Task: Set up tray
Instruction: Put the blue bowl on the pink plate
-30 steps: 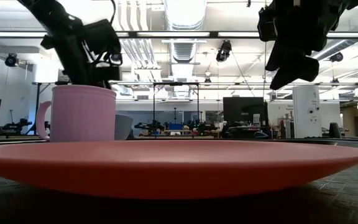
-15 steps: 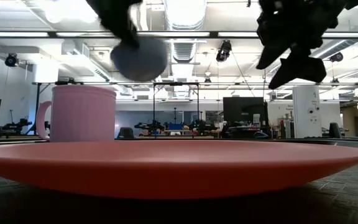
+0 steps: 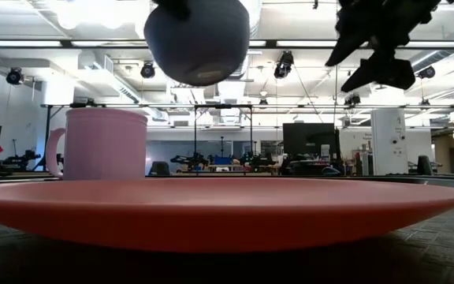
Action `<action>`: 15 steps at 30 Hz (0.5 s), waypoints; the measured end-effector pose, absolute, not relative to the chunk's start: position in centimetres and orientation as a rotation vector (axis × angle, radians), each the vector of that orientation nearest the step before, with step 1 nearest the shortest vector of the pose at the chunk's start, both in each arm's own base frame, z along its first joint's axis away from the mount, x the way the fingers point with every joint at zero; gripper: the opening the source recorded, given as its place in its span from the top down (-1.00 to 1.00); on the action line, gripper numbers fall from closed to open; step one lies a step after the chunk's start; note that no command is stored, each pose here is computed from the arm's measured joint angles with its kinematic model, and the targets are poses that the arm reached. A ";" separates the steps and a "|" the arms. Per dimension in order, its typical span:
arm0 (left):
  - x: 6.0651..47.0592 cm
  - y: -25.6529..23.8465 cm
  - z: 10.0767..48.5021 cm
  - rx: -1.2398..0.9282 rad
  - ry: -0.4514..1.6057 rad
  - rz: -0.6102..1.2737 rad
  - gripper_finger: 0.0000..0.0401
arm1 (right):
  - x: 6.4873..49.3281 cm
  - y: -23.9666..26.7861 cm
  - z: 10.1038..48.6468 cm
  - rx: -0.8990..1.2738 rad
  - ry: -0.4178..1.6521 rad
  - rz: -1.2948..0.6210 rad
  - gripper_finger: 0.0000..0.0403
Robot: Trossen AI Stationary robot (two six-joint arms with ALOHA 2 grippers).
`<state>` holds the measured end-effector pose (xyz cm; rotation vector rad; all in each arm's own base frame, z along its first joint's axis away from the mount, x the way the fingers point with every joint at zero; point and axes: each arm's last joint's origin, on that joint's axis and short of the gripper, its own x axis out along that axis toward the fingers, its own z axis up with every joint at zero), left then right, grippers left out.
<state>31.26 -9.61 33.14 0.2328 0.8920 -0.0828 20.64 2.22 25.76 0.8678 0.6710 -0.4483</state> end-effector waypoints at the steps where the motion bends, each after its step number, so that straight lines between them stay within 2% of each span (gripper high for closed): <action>1: 31.7 -10.6 33.1 0.213 0.892 -0.071 1.00 | 20.2 2.1 26.0 0.851 0.673 -0.443 -0.11; 7: 34.7 -17.0 32.5 0.162 0.930 -0.034 1.00 | 17.3 1.8 26.7 0.805 0.738 -0.459 -0.11; 15: 38.7 -21.9 28.4 0.107 1.126 0.039 1.00 | 15.4 1.6 27.5 0.748 0.730 -0.413 -0.11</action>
